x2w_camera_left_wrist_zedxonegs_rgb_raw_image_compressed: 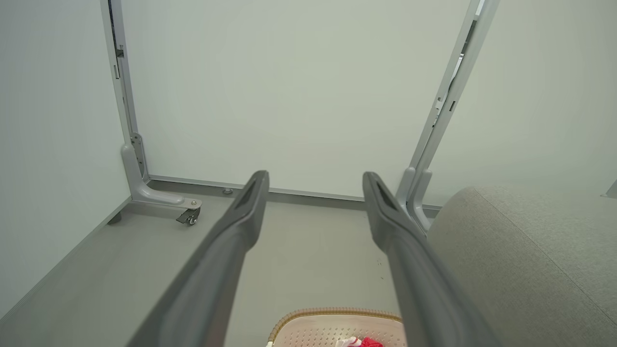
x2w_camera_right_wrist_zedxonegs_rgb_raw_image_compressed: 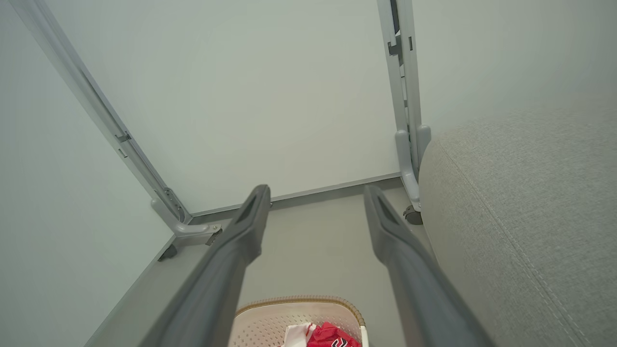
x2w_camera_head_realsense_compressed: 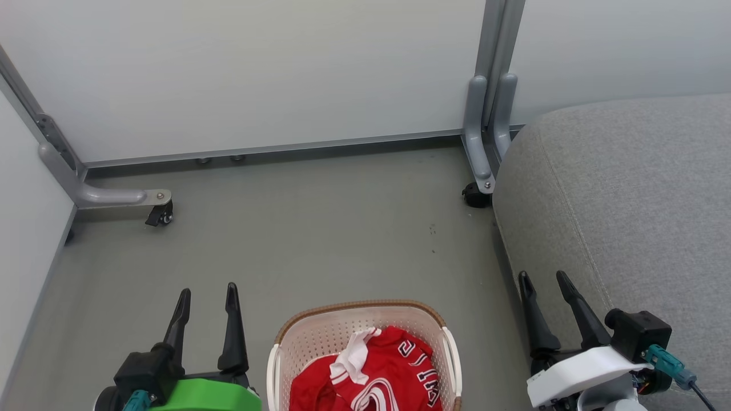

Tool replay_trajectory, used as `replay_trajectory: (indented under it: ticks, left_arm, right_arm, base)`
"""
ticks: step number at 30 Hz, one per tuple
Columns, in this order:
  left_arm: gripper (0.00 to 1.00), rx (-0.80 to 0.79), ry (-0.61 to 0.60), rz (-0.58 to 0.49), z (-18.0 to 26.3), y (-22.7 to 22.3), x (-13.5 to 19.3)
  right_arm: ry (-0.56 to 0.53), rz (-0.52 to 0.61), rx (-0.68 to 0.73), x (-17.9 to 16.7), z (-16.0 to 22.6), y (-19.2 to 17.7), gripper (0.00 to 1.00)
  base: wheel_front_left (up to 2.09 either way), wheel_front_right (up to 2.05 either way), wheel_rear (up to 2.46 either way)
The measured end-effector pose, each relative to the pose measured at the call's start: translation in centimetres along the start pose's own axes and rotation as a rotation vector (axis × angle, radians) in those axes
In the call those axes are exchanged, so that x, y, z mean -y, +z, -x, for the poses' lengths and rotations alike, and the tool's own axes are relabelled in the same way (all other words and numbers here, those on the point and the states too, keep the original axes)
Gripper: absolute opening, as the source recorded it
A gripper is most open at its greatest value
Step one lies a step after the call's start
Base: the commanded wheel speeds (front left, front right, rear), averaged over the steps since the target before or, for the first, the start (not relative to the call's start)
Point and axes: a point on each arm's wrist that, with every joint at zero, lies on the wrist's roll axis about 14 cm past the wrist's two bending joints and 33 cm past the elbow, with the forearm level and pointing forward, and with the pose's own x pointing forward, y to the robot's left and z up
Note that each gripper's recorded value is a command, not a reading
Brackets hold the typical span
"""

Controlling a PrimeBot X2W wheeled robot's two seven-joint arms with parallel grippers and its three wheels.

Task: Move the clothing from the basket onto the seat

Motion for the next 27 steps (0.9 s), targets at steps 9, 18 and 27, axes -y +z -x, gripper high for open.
replay_trajectory:
  ticks: [9, 18, 27]
  left_arm:
    - [1.00, 0.012, 0.021, -0.057, 0.3, 0.1, -0.7]
    - [1.00, 0.034, 0.014, -0.117, 0.5, 0.4, -0.7]
    - [1.00, 0.044, -0.003, -0.174, 0.6, 0.5, -0.3]
  right_arm:
    - [0.029, 0.069, 0.008, -0.7, 0.0, 0.1, 1.00]
    - [0.060, 0.125, 0.016, -1.4, 0.0, 0.1, 1.00]
    - [0.087, 0.181, 0.024, -2.0, 0.0, 0.1, 1.00]
  base:
    - [0.00, 0.00, 0.00]
    - [0.00, 0.00, 0.00]
    - [0.00, 0.00, 0.00]
